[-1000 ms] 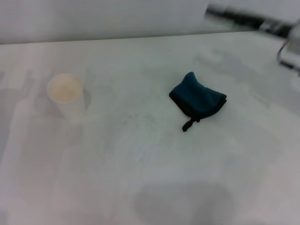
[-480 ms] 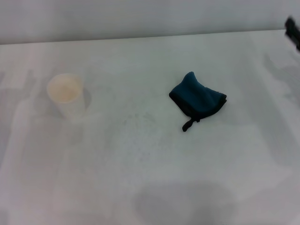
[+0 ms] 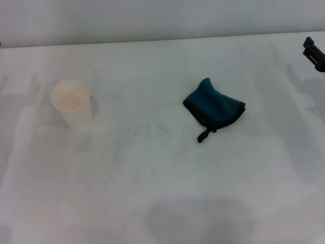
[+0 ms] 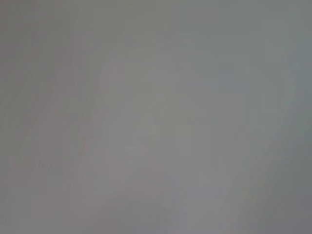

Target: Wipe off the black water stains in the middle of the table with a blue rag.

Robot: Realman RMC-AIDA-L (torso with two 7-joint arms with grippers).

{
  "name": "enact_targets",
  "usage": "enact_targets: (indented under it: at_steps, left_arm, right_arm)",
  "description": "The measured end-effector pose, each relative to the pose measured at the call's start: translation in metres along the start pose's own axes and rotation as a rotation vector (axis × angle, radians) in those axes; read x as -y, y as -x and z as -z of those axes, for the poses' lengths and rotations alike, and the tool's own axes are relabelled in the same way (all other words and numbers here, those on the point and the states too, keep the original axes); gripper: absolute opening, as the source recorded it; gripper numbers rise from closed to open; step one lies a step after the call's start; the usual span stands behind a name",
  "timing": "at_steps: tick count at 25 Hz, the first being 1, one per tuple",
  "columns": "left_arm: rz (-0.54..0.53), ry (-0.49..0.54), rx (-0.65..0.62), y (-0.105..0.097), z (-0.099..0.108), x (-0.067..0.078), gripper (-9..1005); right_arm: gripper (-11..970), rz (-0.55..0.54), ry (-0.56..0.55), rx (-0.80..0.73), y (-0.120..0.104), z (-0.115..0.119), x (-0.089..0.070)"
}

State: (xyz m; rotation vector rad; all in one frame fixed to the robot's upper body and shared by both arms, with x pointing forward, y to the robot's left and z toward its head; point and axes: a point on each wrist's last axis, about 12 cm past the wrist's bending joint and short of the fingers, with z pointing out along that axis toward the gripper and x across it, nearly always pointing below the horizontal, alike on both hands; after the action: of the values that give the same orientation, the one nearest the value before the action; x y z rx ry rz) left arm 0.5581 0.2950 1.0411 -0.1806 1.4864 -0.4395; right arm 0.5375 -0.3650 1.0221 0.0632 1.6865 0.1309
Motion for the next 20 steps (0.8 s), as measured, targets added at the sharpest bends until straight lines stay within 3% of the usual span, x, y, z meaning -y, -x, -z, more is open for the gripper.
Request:
enact_targets:
  at_steps: [20]
  left_arm:
    - [-0.014, -0.037, -0.020, -0.0028, 0.0017, 0.0038, 874]
  right_arm:
    - [869, -0.004, 0.015, 0.024, 0.0027, 0.0022, 0.0003]
